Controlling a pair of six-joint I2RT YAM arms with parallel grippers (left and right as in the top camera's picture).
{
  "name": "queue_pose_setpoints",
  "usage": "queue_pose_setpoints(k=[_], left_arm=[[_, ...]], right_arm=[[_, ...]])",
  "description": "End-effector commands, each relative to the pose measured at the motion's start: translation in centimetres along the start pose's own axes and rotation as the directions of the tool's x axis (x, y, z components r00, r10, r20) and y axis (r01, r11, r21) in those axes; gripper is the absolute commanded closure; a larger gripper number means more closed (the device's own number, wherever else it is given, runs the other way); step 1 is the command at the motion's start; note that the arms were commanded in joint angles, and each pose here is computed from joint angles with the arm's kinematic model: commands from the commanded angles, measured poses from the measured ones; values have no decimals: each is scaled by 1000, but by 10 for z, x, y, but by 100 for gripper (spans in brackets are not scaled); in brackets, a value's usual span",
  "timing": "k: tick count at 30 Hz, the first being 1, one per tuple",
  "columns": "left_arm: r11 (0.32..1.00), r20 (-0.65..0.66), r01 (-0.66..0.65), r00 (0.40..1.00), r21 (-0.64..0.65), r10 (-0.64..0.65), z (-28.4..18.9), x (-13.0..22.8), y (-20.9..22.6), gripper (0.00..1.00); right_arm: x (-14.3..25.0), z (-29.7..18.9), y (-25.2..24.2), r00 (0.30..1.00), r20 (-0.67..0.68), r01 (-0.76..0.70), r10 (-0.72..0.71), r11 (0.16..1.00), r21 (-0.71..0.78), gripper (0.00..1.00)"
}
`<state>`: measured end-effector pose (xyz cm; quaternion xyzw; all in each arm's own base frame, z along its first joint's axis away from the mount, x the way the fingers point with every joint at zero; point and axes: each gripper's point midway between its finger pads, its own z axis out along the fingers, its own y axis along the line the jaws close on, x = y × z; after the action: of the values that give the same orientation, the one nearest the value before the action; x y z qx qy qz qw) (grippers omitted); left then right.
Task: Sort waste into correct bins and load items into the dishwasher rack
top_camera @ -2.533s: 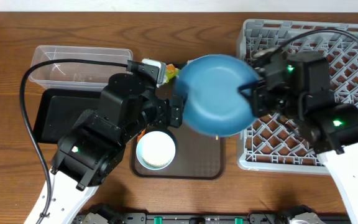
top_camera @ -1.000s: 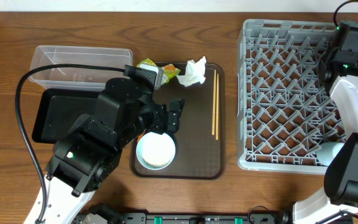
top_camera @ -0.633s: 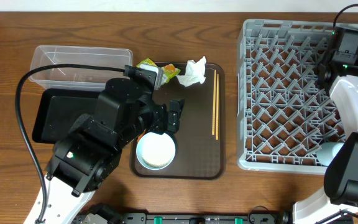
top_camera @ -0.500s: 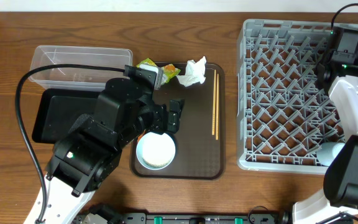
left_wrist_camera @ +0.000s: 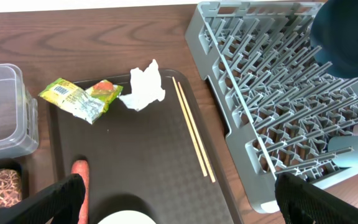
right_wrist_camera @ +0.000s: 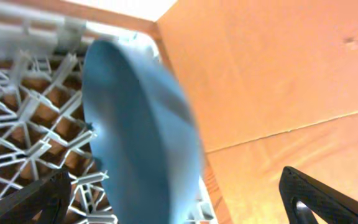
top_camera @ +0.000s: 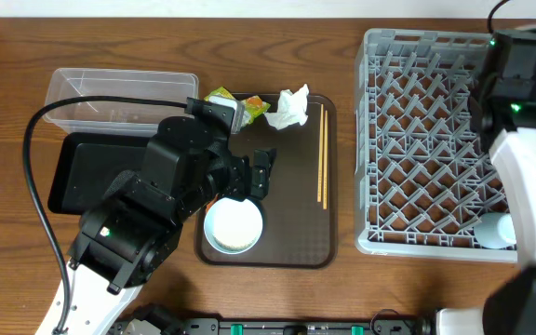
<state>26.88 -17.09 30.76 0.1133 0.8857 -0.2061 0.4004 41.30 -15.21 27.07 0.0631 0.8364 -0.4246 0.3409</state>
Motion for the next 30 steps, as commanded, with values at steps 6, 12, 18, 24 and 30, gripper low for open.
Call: queue_pose_setpoints(k=[6,12,18,24,30], left_arm=[[1000,10,-18,1000,17,17,-7,-2,-4,2],[985,-135,-12,991,-171,-11,-9,36,33,2],[971,-359,-2,929,-239,-87,7,98,50,2],[990,-585,6,806,-144,-90,39,160,32,19],[988,-725,-87,688,-129,-34,59,209,23,33]], right_arm=[[-5,-91,35,960,-1,-253,279,870,-424,1],[21,-162,104,932,-271,-359,243,489,-795,1],[41,-188,119,927,-349,-374,136,370,-850,1],[42,-188,119,903,-400,-429,156,362,-828,1],[42,-187,118,900,-406,-436,160,363,-823,1]])
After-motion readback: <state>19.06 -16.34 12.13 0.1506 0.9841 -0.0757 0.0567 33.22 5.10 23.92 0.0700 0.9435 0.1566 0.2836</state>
